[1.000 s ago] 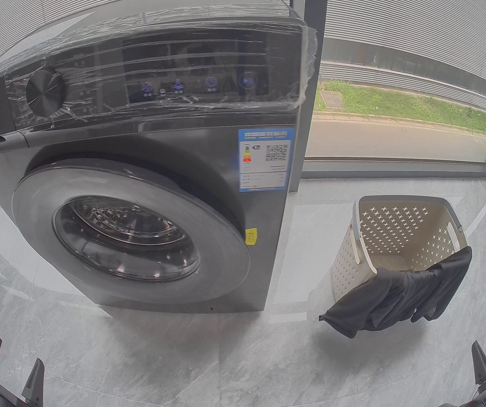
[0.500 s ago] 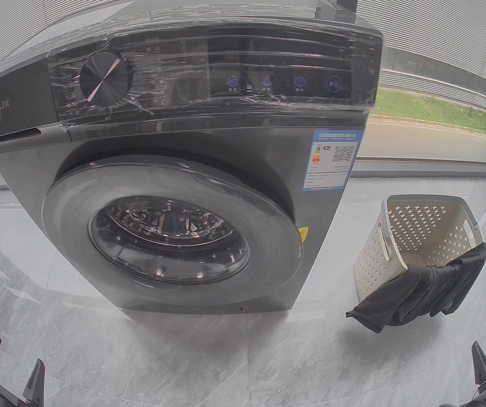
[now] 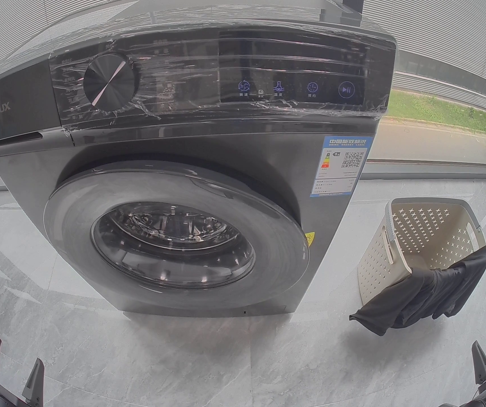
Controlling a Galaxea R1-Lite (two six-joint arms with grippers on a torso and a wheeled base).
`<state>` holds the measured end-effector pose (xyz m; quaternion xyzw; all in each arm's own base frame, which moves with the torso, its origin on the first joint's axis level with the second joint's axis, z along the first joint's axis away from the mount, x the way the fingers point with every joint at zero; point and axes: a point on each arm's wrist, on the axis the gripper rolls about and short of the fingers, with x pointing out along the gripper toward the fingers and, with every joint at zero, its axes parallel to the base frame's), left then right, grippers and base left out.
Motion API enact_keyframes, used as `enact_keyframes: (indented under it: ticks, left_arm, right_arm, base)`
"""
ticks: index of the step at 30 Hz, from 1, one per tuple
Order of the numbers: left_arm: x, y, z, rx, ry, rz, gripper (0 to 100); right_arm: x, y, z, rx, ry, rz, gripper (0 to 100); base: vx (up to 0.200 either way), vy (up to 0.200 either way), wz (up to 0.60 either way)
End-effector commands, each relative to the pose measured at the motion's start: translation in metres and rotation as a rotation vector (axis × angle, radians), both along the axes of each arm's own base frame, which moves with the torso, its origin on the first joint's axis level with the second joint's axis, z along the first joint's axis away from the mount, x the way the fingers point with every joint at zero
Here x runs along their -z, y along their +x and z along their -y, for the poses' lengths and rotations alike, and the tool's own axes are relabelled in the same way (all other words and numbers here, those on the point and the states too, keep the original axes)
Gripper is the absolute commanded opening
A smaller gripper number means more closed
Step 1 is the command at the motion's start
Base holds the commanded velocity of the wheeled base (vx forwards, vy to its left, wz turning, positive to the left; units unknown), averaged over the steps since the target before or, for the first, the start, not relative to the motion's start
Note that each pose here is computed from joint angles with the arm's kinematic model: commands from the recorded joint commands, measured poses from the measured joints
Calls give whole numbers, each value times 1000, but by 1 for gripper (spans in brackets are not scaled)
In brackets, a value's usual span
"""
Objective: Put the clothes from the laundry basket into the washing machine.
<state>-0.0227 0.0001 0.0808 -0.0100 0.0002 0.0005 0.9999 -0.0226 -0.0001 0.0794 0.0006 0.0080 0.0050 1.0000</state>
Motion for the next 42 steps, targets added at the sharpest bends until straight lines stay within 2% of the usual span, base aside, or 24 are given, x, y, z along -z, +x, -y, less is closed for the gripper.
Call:
enact_keyframes:
  ticks: [1,9,19,42]
  left_arm:
    - [5,0,0,-2,-9,-1,100]
    - [5,0,0,-4,-18,-1,100]
    - [5,0,0,0,22,-3,100]
    - [5,0,0,1,18,-1,100]
  right_arm:
    - [3,1,0,-1,0,-12,100]
    - [3,1,0,-1,0,-12,100]
    - [3,1,0,-1,0,-12,100]
    - [3,1,0,-1,0,-12,100]
  base:
    - [0,200,0]
    - [0,200,0]
    - [0,0,0]
    - [0,0,0]
